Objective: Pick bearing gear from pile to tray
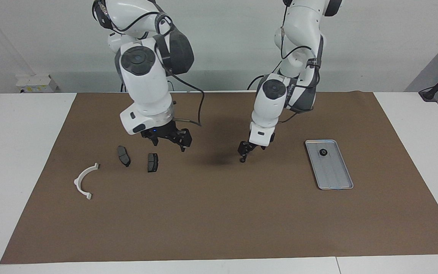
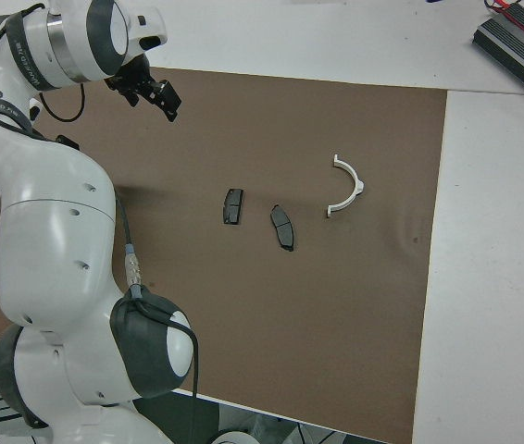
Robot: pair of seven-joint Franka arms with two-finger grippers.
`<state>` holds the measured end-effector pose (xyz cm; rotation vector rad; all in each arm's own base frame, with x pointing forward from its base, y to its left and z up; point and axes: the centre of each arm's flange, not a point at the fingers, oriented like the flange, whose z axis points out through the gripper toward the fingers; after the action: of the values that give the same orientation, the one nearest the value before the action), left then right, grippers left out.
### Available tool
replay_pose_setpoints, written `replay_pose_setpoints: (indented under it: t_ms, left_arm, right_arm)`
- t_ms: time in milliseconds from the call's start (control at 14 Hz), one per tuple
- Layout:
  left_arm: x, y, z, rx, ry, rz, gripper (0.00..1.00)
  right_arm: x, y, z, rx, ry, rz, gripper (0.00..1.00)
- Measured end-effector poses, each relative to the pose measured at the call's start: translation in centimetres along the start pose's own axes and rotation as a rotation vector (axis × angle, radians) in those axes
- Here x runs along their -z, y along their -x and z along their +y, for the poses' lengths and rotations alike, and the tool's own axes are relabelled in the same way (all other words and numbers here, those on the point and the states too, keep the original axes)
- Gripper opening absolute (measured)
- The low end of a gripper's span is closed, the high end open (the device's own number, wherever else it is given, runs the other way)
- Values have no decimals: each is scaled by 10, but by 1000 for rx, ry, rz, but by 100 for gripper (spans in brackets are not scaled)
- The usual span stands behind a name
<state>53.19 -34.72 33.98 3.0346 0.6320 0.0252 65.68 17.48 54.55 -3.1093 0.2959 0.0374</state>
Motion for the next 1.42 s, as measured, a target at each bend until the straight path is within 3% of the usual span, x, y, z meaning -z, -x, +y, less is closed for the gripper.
replay_pose_setpoints:
  t_ms: [142, 214, 499, 570, 855, 1140, 1211, 1282, 1425]
  left_arm:
    - [-31, 7, 7, 1, -11, -5, 90]
    - [-37, 5, 6, 5, -10, -3, 81]
    - [-38, -3, 2, 17, -4, 7, 70]
    - [-37, -3, 2, 18, -2, 8, 62]
    - [-37, -3, 3, 16, 0, 9, 60]
    - [-39, -1, 3, 14, 0, 8, 59]
    - [-40, 1, 3, 12, -1, 6, 59]
    - [-41, 2, 3, 11, -2, 5, 51]
    - [-43, 3, 2, 11, -3, 4, 50]
  right_arm:
    - [16, -15, 50, 110, 2, 18, 100]
    - [21, -20, 74, 152, 3, 24, 100]
    - [31, -31, 133, 203, 21, 25, 100]
    - [33, -31, 139, 208, 25, 25, 100]
    - [48, -26, 161, 269, 27, 20, 100]
    - [84, 1, 175, 272, 22, 41, 100]
    - [95, 16, 178, 272, 19, 46, 100]
    - [105, 33, 182, 272, 15, 48, 100]
    - [117, 68, 190, 273, 9, 46, 100]
